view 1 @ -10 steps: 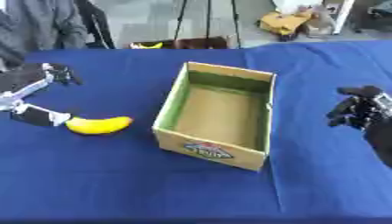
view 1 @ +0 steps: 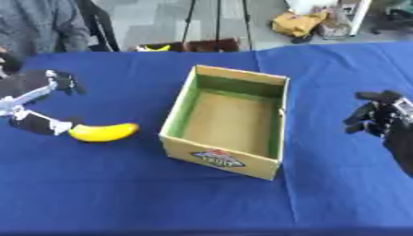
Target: Pick up objects on the table and place them in the box.
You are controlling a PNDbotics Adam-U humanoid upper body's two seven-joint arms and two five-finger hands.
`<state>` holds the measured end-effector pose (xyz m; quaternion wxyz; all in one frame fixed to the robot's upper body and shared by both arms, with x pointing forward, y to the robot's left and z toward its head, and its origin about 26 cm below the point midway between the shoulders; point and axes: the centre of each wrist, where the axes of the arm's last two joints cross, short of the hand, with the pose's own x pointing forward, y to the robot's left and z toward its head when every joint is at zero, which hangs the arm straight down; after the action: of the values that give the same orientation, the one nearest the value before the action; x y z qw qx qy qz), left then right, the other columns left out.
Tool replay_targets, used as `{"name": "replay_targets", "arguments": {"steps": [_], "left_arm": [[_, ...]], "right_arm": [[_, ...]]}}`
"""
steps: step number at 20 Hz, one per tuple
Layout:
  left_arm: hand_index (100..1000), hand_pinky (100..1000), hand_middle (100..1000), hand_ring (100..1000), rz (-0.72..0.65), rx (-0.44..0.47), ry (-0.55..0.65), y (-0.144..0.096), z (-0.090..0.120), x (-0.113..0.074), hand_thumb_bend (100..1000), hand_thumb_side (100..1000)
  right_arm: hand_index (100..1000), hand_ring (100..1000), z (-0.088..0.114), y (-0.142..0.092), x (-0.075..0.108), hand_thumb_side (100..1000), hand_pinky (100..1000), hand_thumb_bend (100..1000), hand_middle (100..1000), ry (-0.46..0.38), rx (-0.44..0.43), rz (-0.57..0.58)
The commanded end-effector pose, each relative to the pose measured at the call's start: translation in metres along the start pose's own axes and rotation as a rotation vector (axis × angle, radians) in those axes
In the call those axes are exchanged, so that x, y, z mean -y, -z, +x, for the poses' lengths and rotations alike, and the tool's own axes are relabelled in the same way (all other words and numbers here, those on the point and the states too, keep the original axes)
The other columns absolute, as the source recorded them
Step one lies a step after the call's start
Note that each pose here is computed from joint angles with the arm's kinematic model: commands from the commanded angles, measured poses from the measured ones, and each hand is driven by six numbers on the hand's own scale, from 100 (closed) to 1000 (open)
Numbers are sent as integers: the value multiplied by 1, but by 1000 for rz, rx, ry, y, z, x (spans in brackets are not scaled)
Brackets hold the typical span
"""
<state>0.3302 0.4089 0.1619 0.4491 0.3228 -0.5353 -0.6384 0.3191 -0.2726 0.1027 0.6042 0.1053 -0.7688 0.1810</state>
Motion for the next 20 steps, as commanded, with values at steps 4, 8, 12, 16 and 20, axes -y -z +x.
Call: {"name": "replay_targets", "arguments": {"steps": [4, 8, 12, 16, 20], "left_arm": [[794, 744, 716, 702, -119, -20, 38, -1, -21, -21, 335, 201], [790, 742, 713, 701, -187, -27, 42, 9, -31, -24, 349, 207], [785, 743, 710, 703, -253, -28, 62, 23, -36, -23, 376, 210], [783, 742, 708, 702, -311, -19, 82, 36, -39, -17, 389, 215], [782, 744, 709, 704, -355, 6, 99, 47, -38, -10, 403, 226]], "right_arm": [[807, 610, 6, 1, 3, 837, 578, 100, 526, -23, 13, 7], [808, 610, 6, 2, 2, 836, 578, 100, 525, -24, 12, 12], [808, 610, 6, 2, 1, 839, 578, 100, 525, -23, 11, 17], [808, 610, 6, 3, 1, 836, 578, 100, 525, -23, 13, 20], [808, 610, 6, 3, 1, 841, 578, 100, 525, -24, 13, 21]]}}
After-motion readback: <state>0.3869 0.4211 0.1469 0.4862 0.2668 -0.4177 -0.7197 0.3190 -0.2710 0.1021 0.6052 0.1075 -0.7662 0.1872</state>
